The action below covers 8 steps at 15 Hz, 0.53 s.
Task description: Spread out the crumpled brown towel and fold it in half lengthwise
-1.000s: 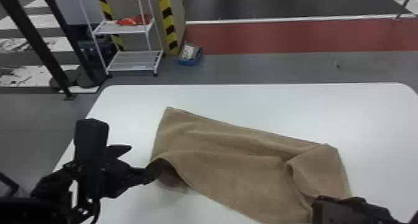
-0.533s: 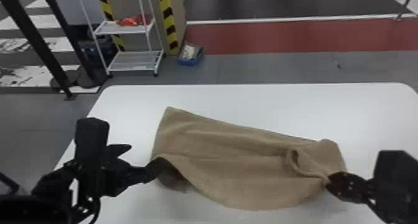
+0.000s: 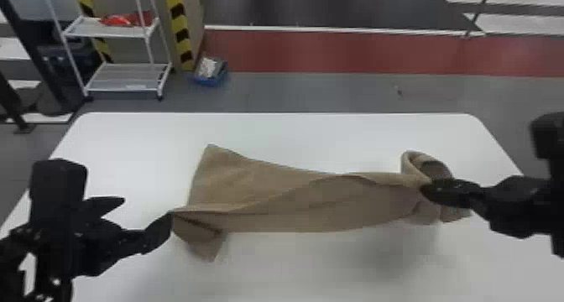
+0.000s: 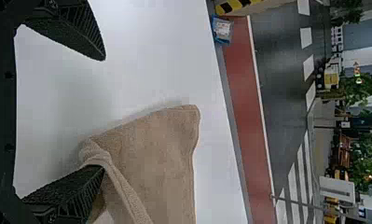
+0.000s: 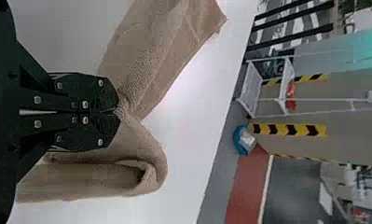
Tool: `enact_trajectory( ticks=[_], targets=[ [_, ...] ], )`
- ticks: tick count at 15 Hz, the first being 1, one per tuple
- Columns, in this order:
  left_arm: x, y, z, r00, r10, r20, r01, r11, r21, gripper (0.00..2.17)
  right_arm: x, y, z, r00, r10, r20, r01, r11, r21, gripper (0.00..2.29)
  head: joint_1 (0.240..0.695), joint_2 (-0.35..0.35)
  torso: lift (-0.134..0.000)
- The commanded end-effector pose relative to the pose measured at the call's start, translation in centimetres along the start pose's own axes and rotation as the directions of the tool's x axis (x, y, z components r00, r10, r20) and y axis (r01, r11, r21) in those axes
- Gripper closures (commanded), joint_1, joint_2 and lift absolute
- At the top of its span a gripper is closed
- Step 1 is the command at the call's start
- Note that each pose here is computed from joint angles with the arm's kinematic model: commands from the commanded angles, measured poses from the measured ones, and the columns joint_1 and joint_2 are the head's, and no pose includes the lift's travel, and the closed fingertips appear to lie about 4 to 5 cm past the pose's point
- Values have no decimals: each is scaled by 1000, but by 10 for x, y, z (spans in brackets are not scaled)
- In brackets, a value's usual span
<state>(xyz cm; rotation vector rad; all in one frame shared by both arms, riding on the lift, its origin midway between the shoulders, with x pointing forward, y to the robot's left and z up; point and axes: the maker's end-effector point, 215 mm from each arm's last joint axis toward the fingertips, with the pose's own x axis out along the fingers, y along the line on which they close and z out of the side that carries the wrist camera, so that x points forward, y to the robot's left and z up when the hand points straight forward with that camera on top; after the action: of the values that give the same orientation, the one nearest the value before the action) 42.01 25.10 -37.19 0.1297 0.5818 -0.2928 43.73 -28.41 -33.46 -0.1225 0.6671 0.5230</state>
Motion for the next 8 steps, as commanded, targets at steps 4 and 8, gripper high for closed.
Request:
enact_trajectory(
  ticks=[4, 8],
  targets=[
    [0, -2, -4, 1000, 2, -9, -2, 1000, 2, 80, 43, -22, -52, 970, -145, -194, 172, 977, 130, -2, 695, -54, -125],
    [-1, 1, -3, 1000, 6, -8, -6, 1000, 3, 80, 9, -28, -26, 994, -99, -43, 99, 995, 10, 36, 695, -66, -125]
  ],
)
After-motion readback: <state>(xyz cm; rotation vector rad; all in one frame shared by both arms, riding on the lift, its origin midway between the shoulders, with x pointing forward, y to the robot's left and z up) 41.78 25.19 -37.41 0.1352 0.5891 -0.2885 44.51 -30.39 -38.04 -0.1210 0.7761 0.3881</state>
